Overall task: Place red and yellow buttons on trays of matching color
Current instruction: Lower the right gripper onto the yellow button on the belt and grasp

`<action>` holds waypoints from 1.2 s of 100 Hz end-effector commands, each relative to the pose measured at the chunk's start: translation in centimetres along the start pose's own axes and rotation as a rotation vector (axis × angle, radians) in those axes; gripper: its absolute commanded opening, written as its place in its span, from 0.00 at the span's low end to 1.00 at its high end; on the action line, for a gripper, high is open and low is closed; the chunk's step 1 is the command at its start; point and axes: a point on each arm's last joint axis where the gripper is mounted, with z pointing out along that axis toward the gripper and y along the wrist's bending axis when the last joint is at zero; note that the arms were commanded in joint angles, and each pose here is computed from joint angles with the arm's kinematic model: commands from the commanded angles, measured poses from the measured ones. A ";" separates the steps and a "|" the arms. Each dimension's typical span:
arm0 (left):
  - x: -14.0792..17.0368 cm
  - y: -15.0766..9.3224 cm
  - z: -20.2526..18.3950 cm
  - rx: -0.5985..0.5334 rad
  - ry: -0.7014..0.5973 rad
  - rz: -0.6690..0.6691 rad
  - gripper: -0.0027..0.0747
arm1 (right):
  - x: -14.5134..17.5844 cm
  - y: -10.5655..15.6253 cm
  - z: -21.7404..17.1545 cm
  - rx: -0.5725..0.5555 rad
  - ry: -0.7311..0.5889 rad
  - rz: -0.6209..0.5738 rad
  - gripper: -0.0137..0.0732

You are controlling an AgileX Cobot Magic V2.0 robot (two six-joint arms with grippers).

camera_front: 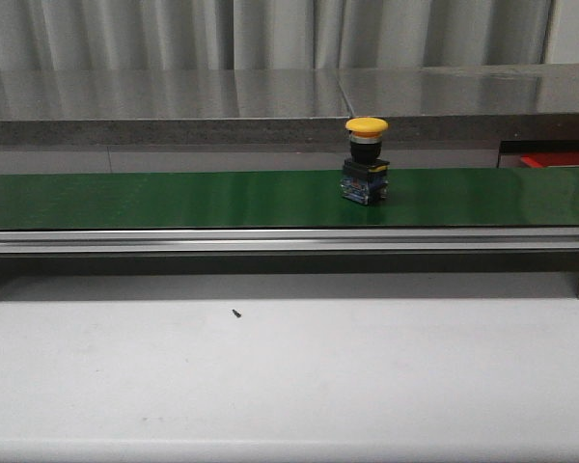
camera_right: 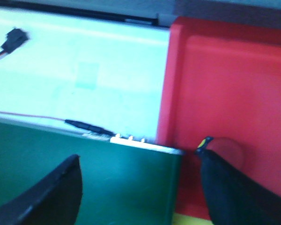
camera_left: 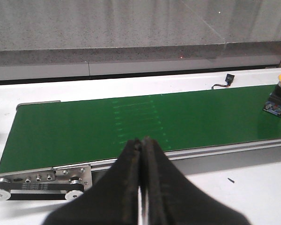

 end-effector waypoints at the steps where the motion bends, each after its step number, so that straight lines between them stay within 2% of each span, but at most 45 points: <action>1: -1.4 0.0 -0.3 -0.006 -0.089 -0.020 0.01 | -0.3 2.5 -4.5 -0.017 -0.069 -0.064 0.77; 12: -1.4 0.0 -0.3 -0.006 -0.089 -0.020 0.01 | 0.9 4.7 -5.2 -0.040 -0.057 -0.138 0.77; 25: -1.4 0.0 -0.3 -0.006 -0.089 -0.020 0.01 | 2.5 6.8 -5.7 -0.047 -0.063 -0.172 0.77; 44: -1.4 0.0 -0.3 -0.006 -0.089 -0.020 0.01 | 5.5 9.2 -4.3 -0.075 -0.028 -0.240 0.77; 63: -1.4 0.0 -0.3 -0.006 -0.089 -0.020 0.01 | 6.9 11.4 -2.1 -0.105 -0.006 -0.302 0.77; 95: -1.4 0.0 -0.3 -0.006 -0.089 -0.020 0.01 | 6.2 14.9 -1.4 -0.118 -0.112 -0.377 0.77; 120: -1.4 0.0 -0.3 -0.006 -0.089 -0.020 0.01 | 5.4 15.1 -1.2 -0.091 -0.194 -0.375 0.77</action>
